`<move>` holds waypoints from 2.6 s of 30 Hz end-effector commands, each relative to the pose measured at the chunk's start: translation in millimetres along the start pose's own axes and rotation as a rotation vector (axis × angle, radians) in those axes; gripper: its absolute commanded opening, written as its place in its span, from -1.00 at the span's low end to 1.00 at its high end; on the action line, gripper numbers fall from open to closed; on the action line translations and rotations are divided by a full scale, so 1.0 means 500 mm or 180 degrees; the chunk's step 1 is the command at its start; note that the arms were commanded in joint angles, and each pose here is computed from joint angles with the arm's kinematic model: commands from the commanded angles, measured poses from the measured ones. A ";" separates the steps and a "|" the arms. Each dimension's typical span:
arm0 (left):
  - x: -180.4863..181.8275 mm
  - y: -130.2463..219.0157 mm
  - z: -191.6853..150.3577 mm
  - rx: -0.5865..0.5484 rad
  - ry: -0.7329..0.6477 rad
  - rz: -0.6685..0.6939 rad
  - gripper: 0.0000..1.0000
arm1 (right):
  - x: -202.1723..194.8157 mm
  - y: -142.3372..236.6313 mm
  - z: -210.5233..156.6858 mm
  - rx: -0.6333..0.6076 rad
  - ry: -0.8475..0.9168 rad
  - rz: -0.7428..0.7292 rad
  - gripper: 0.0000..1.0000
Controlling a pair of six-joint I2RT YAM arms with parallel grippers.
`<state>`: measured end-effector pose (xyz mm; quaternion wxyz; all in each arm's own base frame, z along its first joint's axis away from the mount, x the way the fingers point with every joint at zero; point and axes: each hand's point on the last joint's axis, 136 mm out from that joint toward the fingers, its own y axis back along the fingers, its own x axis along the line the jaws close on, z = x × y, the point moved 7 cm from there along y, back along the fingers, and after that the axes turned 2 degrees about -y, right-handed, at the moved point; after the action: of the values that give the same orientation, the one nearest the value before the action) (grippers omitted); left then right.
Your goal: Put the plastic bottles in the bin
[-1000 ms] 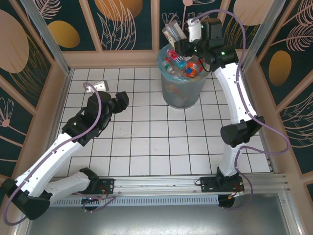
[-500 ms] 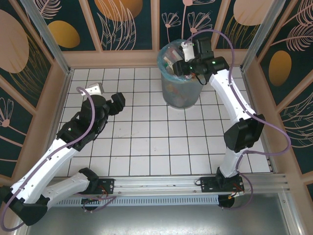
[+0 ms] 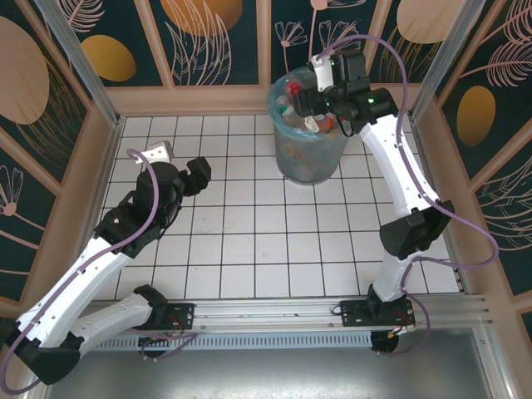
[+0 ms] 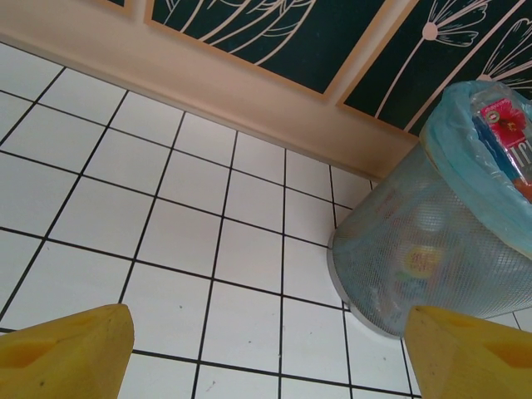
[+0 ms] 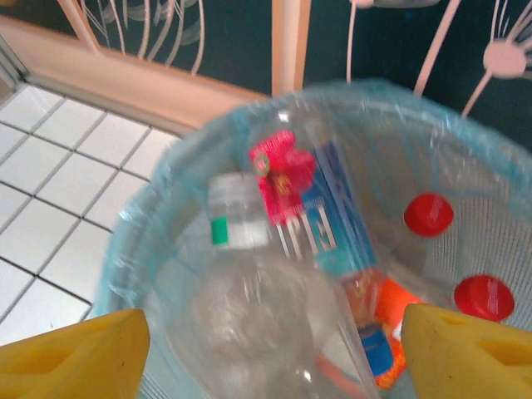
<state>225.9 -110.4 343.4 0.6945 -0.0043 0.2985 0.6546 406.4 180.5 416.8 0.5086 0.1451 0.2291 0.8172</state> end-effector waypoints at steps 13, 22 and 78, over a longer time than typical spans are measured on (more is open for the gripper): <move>0.011 0.001 -0.006 -0.0001 0.0023 0.0095 0.70 | 0.002 -0.130 -0.125 0.0789 0.0026 -0.0076 0.00; 0.006 -0.003 -0.004 0.0004 0.0017 0.0084 0.71 | -0.005 -0.111 -0.103 0.0568 -0.0038 -0.0089 0.13; 0.024 0.011 0.003 -0.0257 0.0300 0.0114 0.76 | -0.029 0.069 -0.096 -0.0537 -0.0474 -0.0041 -0.06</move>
<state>220.0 -98.5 341.4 0.6713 -0.0421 0.3015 0.6758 359.3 147.6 404.3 0.5346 0.1590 0.1491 0.8165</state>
